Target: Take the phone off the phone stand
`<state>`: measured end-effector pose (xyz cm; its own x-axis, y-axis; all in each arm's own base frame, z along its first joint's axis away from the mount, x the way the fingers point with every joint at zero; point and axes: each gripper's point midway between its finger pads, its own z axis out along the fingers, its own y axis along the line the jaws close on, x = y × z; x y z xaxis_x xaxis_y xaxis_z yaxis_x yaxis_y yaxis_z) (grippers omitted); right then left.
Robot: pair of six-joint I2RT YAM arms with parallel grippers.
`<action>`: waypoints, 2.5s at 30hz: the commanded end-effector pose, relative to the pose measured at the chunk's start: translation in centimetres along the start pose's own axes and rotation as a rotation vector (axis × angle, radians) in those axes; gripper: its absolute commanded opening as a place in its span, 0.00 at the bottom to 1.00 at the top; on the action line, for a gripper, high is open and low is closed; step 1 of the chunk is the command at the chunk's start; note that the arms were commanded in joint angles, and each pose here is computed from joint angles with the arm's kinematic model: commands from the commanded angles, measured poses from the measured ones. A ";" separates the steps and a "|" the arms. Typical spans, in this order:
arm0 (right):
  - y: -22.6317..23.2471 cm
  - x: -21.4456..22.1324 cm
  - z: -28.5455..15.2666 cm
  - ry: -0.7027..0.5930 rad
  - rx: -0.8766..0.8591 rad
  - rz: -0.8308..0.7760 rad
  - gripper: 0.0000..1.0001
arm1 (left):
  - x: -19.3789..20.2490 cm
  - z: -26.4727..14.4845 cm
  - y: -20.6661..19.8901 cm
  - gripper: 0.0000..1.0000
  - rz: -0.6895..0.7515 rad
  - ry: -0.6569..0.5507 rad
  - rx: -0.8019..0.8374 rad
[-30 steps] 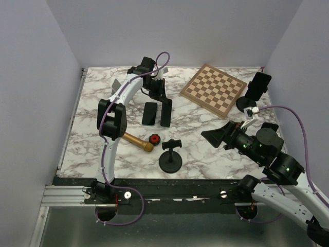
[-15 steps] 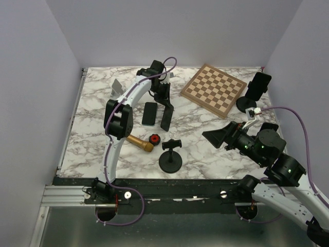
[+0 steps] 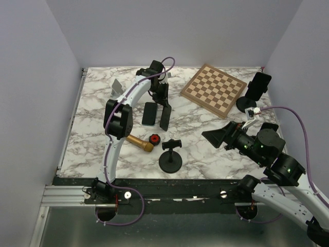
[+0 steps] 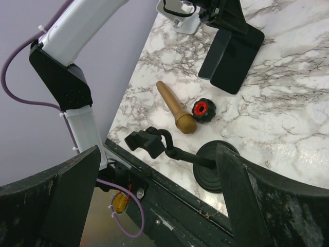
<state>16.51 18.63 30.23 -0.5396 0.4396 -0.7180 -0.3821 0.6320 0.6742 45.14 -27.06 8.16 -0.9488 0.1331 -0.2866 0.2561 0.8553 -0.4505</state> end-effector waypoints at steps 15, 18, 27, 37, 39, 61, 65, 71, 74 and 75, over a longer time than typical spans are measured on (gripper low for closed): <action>0.1 0.4 0.1 0.026 0.004 -0.001 1.00 | -1.0 -1.3 0.4 0.45 -0.018 -0.048 -0.024; -0.8 1.1 0.8 0.054 0.045 -0.013 1.00 | -1.5 -3.7 -1.2 0.49 0.004 -0.104 0.005; -2.5 3.2 3.3 0.155 0.136 -0.037 1.00 | -1.8 -15.5 -8.1 0.61 0.113 -0.367 0.162; -5.1 2.9 5.2 0.132 0.283 -0.067 1.00 | 1.5 -30.1 -10.9 0.78 0.248 -0.782 0.124; -5.4 2.8 5.7 0.116 0.302 -0.048 1.00 | 2.5 -30.7 -10.5 0.80 0.262 -0.826 0.116; -13.4 -1.6 8.6 0.010 0.683 -0.091 1.00 | 4.9 -32.0 -10.0 0.84 0.268 -0.917 0.110; -16.7 -5.9 6.0 -0.095 0.734 -0.008 1.00 | 4.8 -32.0 -9.9 0.84 0.267 -0.922 0.108; -19.6 -12.5 -0.9 -0.377 0.921 0.041 1.00 | 4.9 -31.8 -10.2 0.84 0.268 -0.913 0.126; -21.7 -14.8 -3.5 -0.444 0.994 0.085 1.00 | 5.0 -31.6 -10.3 0.84 0.266 -0.909 0.134; -22.4 -15.2 -4.2 -0.448 1.015 0.101 1.00 | 5.0 -31.7 -10.3 0.84 0.266 -0.910 0.134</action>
<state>30.33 -0.47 26.23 -0.1839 0.5750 -0.7972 0.4518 0.7698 0.4509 32.58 -18.89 37.37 -0.3785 -0.1594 -0.9118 0.4864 0.8038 -0.3425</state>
